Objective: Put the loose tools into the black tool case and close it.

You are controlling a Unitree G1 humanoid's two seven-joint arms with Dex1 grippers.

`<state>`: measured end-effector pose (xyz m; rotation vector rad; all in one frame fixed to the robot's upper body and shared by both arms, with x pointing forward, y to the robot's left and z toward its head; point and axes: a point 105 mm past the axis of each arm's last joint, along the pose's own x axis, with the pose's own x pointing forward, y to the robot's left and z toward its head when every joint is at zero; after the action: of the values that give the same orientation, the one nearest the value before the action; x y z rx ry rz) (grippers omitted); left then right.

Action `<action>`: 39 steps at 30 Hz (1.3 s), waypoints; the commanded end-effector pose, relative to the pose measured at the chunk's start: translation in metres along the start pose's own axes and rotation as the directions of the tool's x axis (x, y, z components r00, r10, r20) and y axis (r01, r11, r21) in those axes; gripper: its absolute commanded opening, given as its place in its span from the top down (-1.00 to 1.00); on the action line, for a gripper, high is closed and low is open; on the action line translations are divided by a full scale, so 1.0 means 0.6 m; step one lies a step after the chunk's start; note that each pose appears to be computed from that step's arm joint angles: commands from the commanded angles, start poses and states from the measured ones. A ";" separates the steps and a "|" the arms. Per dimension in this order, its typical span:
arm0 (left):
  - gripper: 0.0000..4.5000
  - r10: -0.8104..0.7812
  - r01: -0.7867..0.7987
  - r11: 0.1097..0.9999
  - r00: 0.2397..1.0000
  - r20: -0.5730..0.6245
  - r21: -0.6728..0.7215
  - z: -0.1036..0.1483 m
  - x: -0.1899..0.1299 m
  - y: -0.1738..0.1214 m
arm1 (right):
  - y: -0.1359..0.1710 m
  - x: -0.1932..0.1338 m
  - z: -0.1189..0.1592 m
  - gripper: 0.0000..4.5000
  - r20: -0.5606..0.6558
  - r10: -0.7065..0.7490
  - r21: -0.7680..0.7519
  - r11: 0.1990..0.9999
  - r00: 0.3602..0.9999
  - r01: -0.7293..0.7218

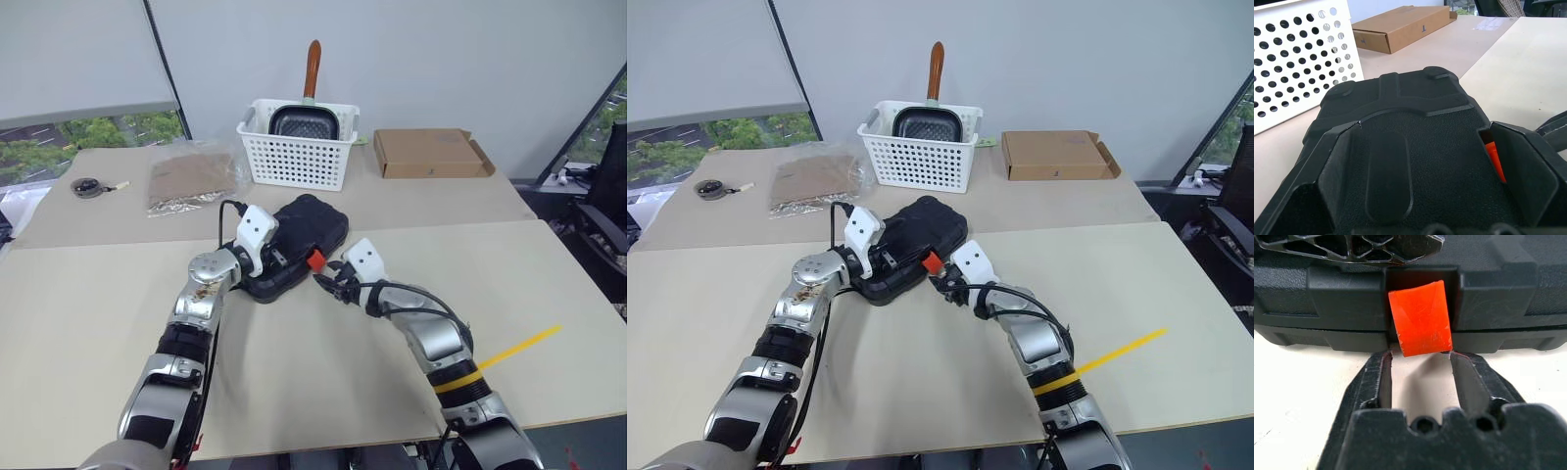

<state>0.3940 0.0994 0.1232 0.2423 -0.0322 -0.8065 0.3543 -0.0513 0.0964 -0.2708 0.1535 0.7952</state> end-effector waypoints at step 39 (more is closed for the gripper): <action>-1.00 0.070 -0.086 0.983 0.992 -0.102 -0.164 -0.081 -0.041 0.012 | -0.001 0.014 0.049 0.99 0.104 0.077 -0.050 0.996 0.992 -0.072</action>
<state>0.3996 0.1185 0.1223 0.1815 -0.0276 -0.7320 0.3681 -0.0374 0.1020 -0.2849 0.1362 0.8448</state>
